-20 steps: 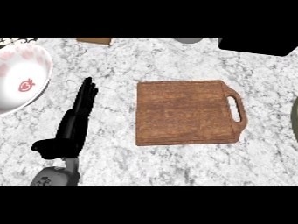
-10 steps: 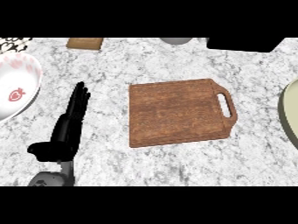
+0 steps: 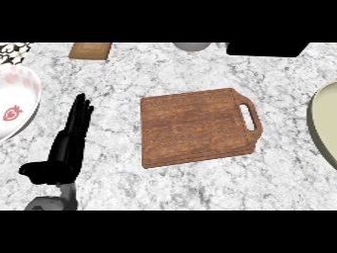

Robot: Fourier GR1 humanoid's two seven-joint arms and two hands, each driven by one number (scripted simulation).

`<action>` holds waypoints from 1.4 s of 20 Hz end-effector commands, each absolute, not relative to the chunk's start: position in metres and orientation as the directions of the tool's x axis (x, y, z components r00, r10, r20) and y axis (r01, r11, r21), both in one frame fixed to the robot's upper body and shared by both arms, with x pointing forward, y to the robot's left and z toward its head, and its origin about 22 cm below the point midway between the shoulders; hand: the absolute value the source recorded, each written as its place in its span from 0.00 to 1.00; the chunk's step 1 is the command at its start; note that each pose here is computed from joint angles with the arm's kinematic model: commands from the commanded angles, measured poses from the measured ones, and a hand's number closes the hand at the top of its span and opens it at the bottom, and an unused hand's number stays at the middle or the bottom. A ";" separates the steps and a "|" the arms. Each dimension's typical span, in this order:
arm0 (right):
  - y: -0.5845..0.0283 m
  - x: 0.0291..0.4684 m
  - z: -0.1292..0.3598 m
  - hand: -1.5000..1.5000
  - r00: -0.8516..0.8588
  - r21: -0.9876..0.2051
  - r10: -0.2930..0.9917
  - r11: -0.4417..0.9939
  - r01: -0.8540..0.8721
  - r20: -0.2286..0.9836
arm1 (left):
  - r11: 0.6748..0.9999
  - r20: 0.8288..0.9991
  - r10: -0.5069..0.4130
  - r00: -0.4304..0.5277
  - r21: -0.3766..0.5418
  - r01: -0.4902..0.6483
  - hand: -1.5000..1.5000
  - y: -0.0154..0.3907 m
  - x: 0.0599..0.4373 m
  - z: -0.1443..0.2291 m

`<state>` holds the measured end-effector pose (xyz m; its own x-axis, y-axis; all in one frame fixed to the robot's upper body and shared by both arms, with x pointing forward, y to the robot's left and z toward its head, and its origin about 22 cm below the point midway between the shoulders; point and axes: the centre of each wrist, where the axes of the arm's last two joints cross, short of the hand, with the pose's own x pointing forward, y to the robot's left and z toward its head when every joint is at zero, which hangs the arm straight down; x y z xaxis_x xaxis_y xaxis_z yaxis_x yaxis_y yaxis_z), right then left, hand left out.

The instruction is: Pick the pear from the cutting board and place it in the pot

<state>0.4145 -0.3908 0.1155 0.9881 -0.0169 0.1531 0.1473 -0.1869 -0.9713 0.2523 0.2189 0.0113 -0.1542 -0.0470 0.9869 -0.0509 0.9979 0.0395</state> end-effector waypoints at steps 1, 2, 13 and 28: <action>-0.397 0.401 0.084 1.00 0.938 -0.967 -0.244 -0.136 0.216 0.244 | 0.999 0.989 -0.036 -0.141 0.030 -0.044 0.50 0.217 0.248 0.012; -0.411 0.394 0.084 1.00 0.933 -0.970 -0.267 -0.114 0.217 0.240 | 0.997 0.988 -0.054 -0.146 0.045 -0.064 0.50 0.222 0.256 0.017; -0.380 0.387 0.040 0.00 0.841 -0.877 -0.275 -0.018 0.481 0.467 | 0.997 0.989 -0.038 -0.143 0.029 -0.065 0.50 0.217 0.249 0.008; -0.378 0.352 0.031 0.00 0.399 -0.378 -0.054 -0.457 0.805 0.915 | 0.994 0.987 -0.056 -0.149 0.041 -0.104 0.50 0.224 0.250 0.011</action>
